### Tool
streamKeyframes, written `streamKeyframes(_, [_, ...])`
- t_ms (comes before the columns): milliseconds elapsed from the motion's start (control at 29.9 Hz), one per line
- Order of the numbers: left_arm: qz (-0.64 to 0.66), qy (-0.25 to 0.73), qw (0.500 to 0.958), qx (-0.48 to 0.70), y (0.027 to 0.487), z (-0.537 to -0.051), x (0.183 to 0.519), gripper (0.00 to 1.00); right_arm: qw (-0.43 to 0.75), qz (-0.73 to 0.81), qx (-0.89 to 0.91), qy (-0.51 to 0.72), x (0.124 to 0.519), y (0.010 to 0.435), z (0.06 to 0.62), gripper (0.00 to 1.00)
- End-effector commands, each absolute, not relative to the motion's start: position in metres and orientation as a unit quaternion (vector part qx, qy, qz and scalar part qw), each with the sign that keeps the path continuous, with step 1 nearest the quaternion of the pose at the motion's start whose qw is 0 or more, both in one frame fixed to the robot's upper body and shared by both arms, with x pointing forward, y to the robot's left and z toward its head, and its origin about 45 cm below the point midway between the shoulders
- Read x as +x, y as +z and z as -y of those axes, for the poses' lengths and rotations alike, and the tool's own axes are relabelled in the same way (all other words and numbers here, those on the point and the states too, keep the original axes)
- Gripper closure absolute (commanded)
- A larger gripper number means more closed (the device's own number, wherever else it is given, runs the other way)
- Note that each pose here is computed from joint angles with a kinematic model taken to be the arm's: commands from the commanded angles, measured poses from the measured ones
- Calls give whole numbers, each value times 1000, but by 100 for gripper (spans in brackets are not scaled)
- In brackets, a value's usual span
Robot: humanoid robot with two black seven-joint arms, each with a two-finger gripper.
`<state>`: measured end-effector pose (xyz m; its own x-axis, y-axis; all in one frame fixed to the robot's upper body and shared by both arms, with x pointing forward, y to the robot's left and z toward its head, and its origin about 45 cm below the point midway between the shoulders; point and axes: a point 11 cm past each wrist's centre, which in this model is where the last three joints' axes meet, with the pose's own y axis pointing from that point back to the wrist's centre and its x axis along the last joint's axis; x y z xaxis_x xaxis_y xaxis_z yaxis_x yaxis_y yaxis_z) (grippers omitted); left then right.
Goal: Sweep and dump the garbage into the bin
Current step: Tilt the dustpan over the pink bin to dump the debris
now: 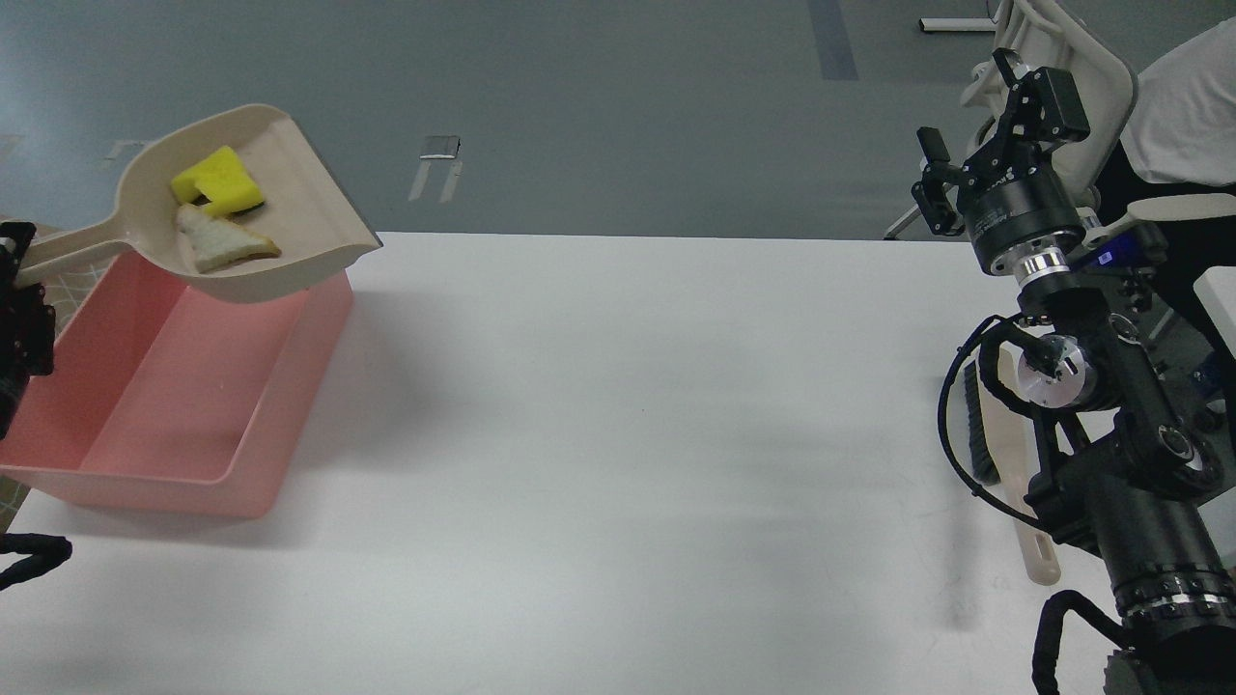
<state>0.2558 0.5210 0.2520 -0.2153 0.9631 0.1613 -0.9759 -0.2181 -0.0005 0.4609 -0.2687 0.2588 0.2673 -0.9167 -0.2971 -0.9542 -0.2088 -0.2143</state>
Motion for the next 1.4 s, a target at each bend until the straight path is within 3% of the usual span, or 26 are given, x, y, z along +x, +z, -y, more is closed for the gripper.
streamKeyframes(0, [63, 783, 611, 94, 261, -544, 236, 89, 190, -600, -775, 58, 461, 261, 268, 0])
streamKeyframes(434, [77, 792, 568, 210, 271, -604, 205, 89, 201, -598, -774, 62, 457, 262, 269, 0])
streamKeyframes(702, [138, 752, 572, 297, 287, -608, 213, 89, 208, -596, -774, 59, 449, 262, 270, 0])
streamKeyframes(1069, [243, 673, 583, 385, 347, -601, 244, 89, 214, -601, -768, 59, 442, 258, 277, 0])
streamKeyframes(1370, [311, 603, 601, 422, 383, -571, 269, 88, 213, -610, -760, 65, 432, 248, 285, 0])
